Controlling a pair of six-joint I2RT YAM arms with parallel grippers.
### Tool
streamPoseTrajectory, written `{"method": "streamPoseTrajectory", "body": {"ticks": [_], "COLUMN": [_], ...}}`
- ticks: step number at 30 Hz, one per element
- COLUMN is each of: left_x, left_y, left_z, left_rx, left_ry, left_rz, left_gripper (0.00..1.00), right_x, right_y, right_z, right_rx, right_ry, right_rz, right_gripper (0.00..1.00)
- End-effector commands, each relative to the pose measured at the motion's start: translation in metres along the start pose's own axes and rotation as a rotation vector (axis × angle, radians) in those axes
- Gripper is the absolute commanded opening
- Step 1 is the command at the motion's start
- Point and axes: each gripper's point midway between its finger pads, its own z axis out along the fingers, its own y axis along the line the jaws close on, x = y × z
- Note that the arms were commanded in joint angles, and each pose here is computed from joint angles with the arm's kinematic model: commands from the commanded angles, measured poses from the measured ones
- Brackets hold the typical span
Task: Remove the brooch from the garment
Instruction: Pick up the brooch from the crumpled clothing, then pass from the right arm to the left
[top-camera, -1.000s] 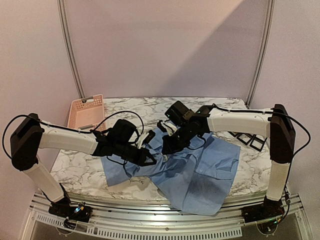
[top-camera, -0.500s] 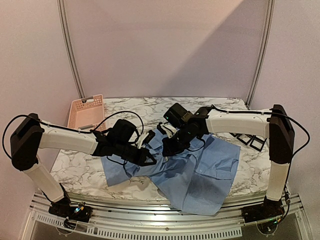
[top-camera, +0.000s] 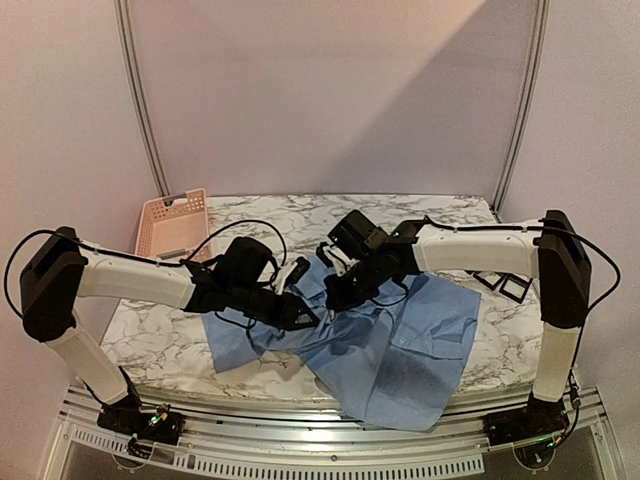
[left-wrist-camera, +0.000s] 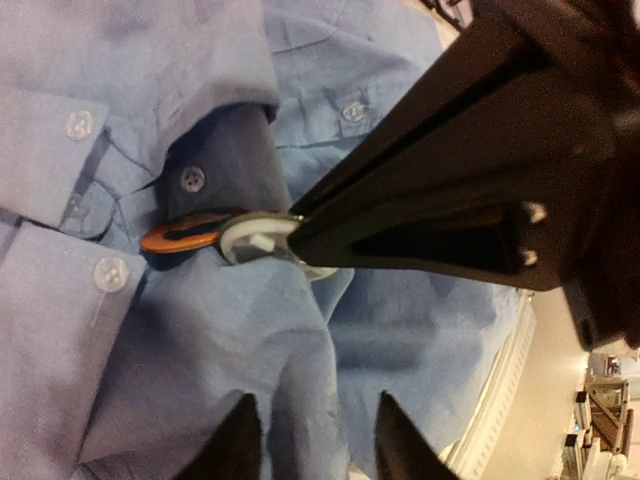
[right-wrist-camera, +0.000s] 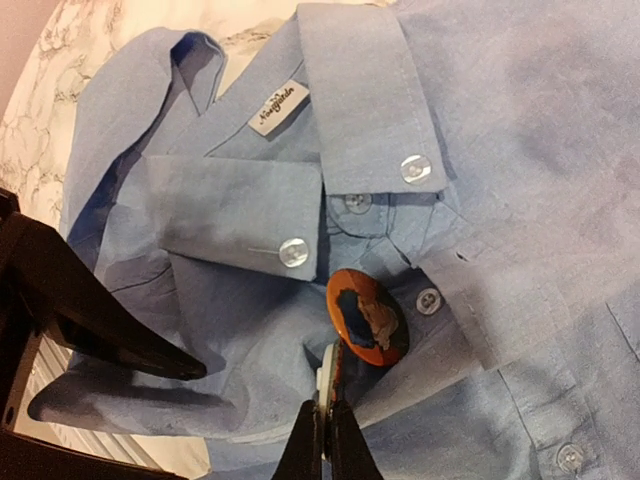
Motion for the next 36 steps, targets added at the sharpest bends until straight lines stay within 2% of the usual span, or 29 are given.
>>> {"method": "streamPoseTrajectory", "body": {"ticks": [1,6,12,20,25,36], "left_x": [-0.024,-0.039,-0.065,-0.082,-0.082,-0.066], "left_y": [-0.018,-0.009,-0.004,0.002,0.004,0.011], "left_z": [-0.017,-0.044,-0.079,-0.078,-0.062,-0.038], "left_rx": [0.022,-0.025,-0.024,0.009,0.074,0.157], "left_ry": [-0.080,-0.103,-0.113,0.007,0.020,0.073], "left_rz": [0.020,0.013,0.044,0.128,0.136,0.127], "left_gripper": [0.52,0.73,0.83,0.86,0.86,0.86], "right_x": [-0.031,-0.046,-0.062,-0.069,-0.069,-0.049], "right_y": [0.008,0.014,0.023,0.032,0.033,0.033], "right_z": [-0.021,-0.040,-0.055,-0.064,-0.071,-0.080], "right_rx": [-0.040,-0.102,-0.175,-0.291,-0.424,-0.644], "right_ry": [-0.211,-0.372,-0.532,-0.678,-0.712,-0.615], "right_rz": [0.031,0.016,-0.029,-0.040,-0.032,-0.056], "right_gripper": [0.00,0.00,0.00,0.00,0.00,0.00]}}
